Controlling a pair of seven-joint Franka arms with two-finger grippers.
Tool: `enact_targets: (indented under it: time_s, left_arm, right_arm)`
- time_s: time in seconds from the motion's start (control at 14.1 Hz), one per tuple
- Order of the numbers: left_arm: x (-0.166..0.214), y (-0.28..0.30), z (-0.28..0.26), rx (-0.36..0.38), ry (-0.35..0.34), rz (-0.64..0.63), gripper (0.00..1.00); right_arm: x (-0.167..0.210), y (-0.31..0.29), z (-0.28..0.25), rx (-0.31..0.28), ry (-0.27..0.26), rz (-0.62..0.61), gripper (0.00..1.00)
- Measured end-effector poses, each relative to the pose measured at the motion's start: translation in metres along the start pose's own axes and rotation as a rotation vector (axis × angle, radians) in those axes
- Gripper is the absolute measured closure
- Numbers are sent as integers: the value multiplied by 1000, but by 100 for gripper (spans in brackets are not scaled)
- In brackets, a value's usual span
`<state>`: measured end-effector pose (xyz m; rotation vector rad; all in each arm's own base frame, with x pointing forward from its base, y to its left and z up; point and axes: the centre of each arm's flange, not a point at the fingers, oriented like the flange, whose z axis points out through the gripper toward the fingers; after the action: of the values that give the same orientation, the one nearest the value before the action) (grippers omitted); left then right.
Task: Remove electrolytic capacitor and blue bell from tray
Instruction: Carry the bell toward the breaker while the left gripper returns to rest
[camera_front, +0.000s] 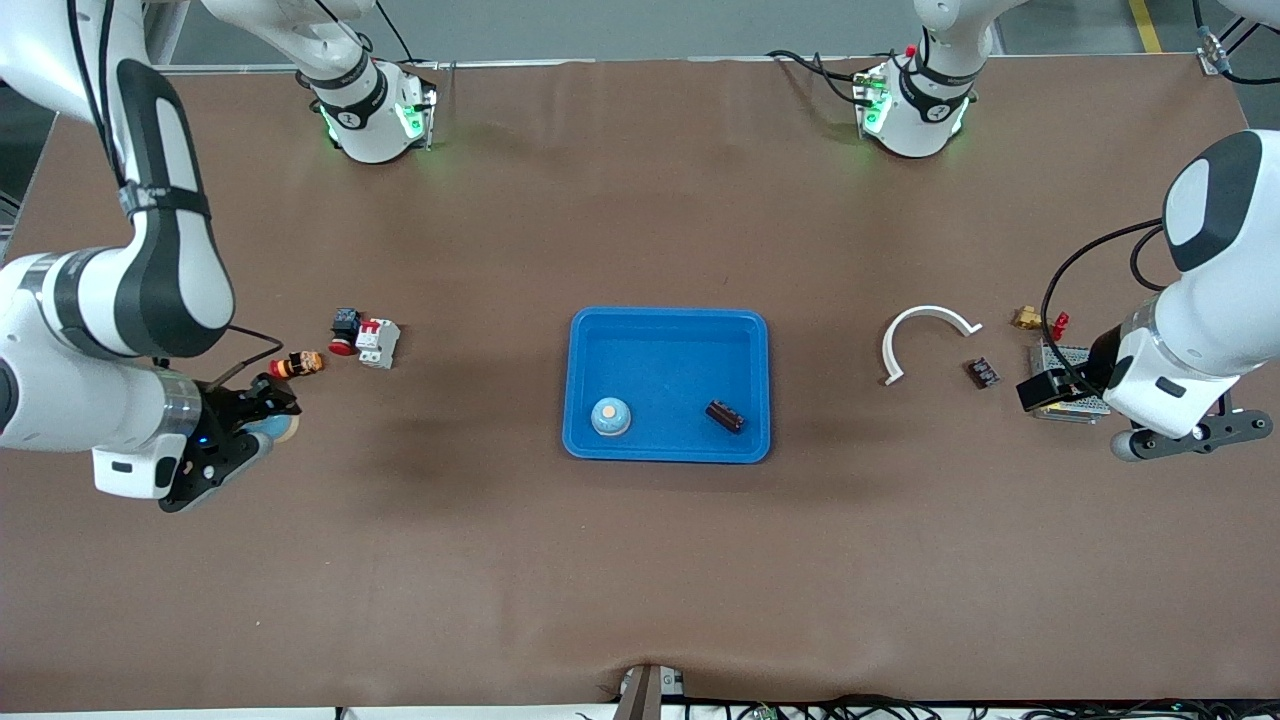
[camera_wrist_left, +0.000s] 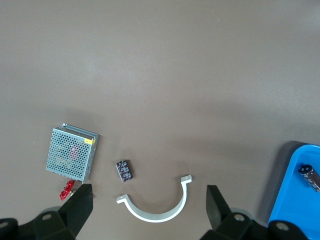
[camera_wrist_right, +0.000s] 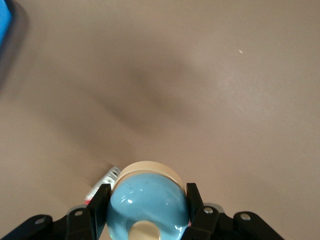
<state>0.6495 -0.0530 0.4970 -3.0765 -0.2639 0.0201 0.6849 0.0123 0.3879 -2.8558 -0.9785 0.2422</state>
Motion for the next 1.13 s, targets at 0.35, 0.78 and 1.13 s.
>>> enact_targets:
  time_s: [0.35,0.78,1.13]
  left_arm:
    - [0,0,-2,1,-2,1,0]
    - [1,-8,-34,-10,6,-18,0]
    - [-26,0,-77,19,15,13,0]
  right_arm:
    - [-2,51,53,-73,5,-86,34]
    - [6,74,128,-129,59,-123,34]
    - [4,79,146,-142,65,-175,34]
